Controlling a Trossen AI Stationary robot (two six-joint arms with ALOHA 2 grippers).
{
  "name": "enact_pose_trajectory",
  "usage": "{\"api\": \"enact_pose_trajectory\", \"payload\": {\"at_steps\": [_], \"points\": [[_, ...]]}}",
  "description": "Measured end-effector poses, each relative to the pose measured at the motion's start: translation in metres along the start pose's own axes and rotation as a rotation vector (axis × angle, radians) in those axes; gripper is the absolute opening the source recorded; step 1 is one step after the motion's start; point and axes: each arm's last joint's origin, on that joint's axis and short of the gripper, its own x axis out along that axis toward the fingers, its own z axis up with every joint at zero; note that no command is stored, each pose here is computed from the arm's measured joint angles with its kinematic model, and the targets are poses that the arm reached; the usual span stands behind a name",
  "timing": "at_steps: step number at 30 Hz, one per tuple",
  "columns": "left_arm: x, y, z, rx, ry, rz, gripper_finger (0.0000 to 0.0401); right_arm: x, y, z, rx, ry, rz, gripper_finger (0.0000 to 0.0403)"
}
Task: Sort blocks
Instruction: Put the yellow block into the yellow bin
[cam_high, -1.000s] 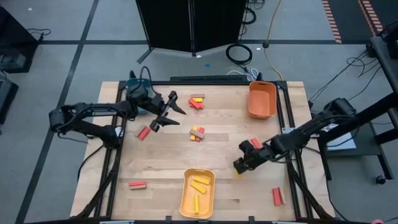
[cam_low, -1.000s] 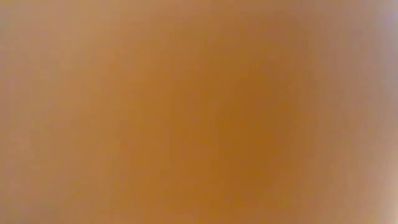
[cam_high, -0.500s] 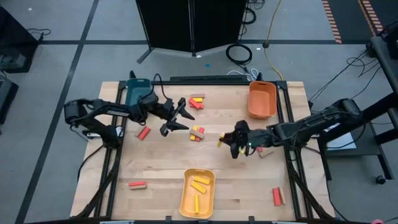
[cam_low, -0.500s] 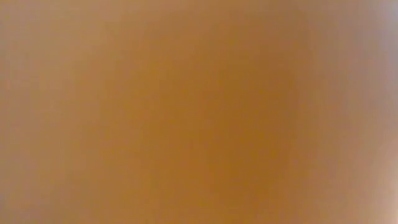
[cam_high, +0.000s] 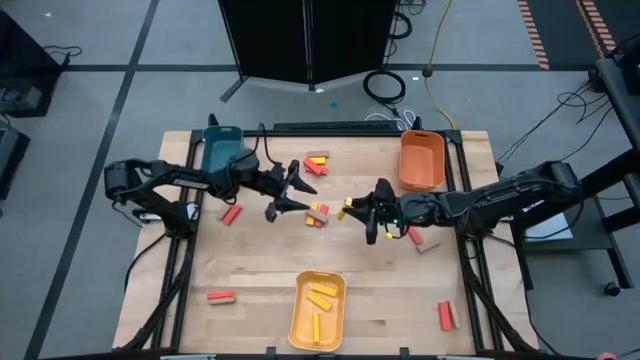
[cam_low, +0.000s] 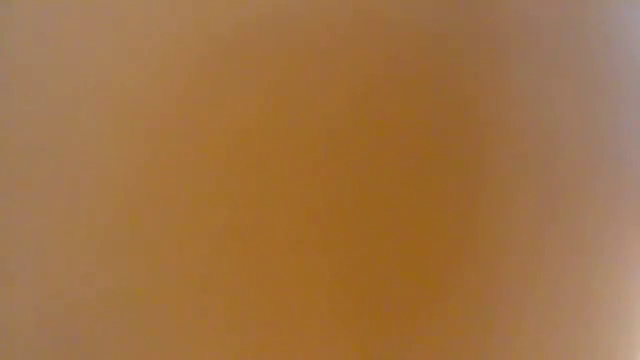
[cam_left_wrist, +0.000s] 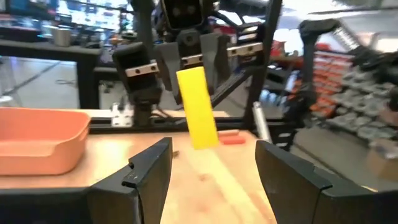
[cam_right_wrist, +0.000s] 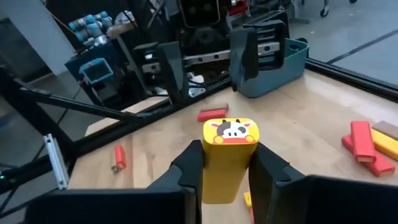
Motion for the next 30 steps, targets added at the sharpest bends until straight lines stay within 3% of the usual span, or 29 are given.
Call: {"api": "enact_pose_trajectory", "payload": {"at_steps": [7, 30], "points": [[0.007, -0.006, -0.005, 0.061, 0.035, 0.079, 0.0225, 0.016, -0.004, -0.011, -0.003, 0.011, -0.023, 0.0049], [0.015, 0.002, -0.024, 0.035, 0.104, 0.124, 0.0225, 0.042, -0.016, -0.014, -0.04, -0.08, -0.019, 0.0049]]}}
